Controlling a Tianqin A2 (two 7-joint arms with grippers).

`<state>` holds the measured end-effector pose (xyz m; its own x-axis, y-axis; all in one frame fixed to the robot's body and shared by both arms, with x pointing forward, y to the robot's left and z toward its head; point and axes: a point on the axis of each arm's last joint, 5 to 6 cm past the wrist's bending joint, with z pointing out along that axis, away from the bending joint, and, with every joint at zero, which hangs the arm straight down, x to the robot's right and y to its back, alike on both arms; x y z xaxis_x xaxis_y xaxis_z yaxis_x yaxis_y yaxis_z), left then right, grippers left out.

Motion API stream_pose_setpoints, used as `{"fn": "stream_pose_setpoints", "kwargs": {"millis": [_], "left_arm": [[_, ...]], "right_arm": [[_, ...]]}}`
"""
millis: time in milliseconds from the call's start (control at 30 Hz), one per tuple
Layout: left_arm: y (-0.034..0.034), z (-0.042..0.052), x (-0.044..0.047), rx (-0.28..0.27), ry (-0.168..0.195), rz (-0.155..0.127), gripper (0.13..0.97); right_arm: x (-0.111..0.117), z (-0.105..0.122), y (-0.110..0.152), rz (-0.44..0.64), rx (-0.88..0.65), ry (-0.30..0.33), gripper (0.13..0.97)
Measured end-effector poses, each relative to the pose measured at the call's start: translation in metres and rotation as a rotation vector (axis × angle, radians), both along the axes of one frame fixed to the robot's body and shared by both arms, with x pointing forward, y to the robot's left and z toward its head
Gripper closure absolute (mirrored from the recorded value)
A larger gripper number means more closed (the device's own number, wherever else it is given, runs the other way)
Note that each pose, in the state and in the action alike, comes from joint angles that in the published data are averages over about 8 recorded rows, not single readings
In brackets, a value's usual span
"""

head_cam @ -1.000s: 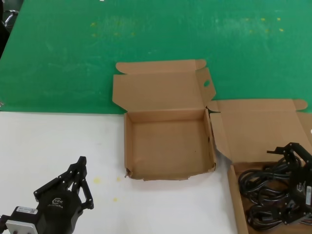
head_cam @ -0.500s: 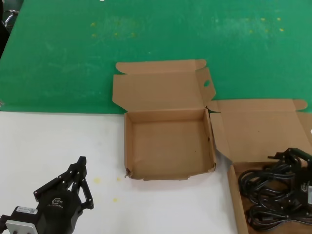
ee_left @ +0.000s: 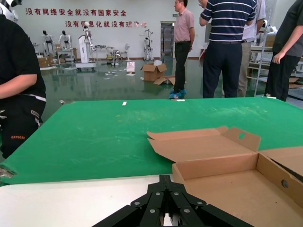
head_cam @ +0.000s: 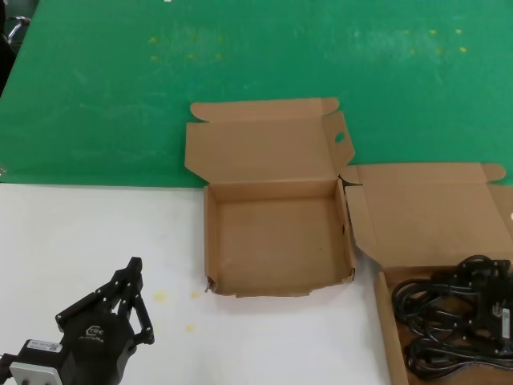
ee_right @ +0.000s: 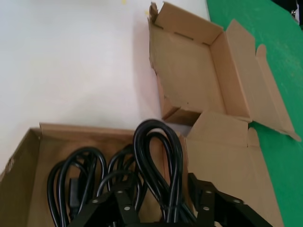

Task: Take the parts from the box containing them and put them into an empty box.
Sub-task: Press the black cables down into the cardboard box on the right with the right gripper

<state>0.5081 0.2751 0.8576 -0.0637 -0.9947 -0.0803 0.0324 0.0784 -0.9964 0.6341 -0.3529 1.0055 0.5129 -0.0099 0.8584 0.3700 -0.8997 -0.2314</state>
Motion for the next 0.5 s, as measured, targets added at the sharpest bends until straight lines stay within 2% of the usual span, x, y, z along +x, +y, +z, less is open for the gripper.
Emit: {"fn": "stream_pose_setpoints", "kwargs": {"millis": [200, 500], "left_arm": [[0.0000, 0.0000, 0.0000, 0.000, 0.000, 0.000, 0.963], [0.0000, 0.0000, 0.0000, 0.000, 0.000, 0.000, 0.964]], "right_arm": [[0.0019, 0.0012, -0.0038, -0.008, -0.026, -0.005, 0.731], [0.0033, 0.0012, -0.0067, -0.015, -0.040, -0.013, 0.865]]}}
